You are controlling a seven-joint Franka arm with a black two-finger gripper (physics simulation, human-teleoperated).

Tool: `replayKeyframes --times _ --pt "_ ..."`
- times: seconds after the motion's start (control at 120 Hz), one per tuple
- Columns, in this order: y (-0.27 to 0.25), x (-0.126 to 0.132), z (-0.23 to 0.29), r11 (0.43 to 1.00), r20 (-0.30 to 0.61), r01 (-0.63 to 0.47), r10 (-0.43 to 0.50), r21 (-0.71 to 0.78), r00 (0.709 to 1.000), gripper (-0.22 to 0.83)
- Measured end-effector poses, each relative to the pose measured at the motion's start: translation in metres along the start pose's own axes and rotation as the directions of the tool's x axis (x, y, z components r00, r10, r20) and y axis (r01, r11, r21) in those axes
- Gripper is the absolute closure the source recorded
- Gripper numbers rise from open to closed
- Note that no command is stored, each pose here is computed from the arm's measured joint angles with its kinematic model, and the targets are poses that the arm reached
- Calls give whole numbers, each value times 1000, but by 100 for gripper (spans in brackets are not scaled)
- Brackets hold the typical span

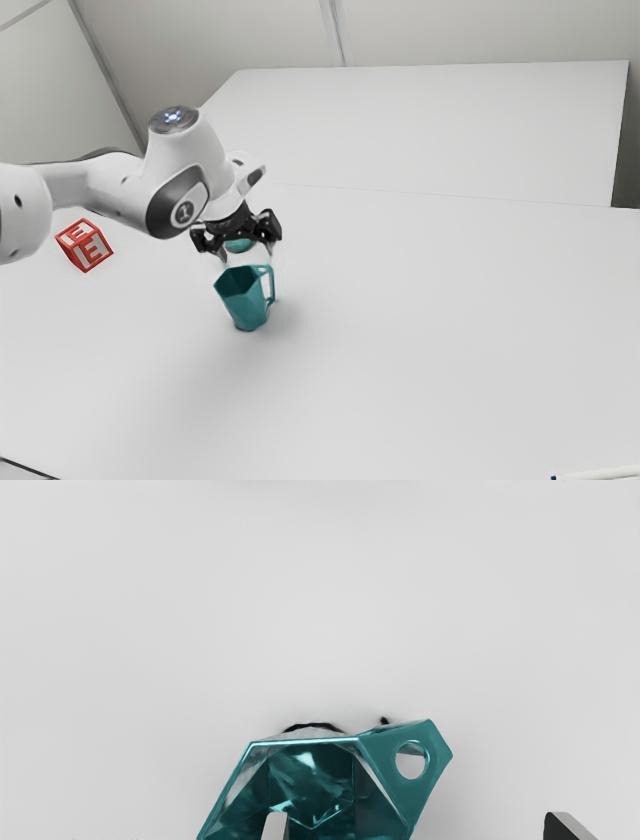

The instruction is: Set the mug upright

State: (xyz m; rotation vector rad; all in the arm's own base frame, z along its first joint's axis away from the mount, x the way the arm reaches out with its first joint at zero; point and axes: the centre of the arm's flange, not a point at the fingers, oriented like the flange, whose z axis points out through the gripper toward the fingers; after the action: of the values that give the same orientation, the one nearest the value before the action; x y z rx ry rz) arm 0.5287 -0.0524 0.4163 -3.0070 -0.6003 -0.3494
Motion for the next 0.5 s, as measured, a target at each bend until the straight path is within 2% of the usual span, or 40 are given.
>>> replayKeyframes --times 0.108,0.233,0.5 --pt "7 3 -20 1000 -15 -7 7 -1 1000 3" --pt "11 25 -55 1000 -27 -22 22 2 999 2" --pt "21 49 -115 989 1 -145 145 26 989 1"
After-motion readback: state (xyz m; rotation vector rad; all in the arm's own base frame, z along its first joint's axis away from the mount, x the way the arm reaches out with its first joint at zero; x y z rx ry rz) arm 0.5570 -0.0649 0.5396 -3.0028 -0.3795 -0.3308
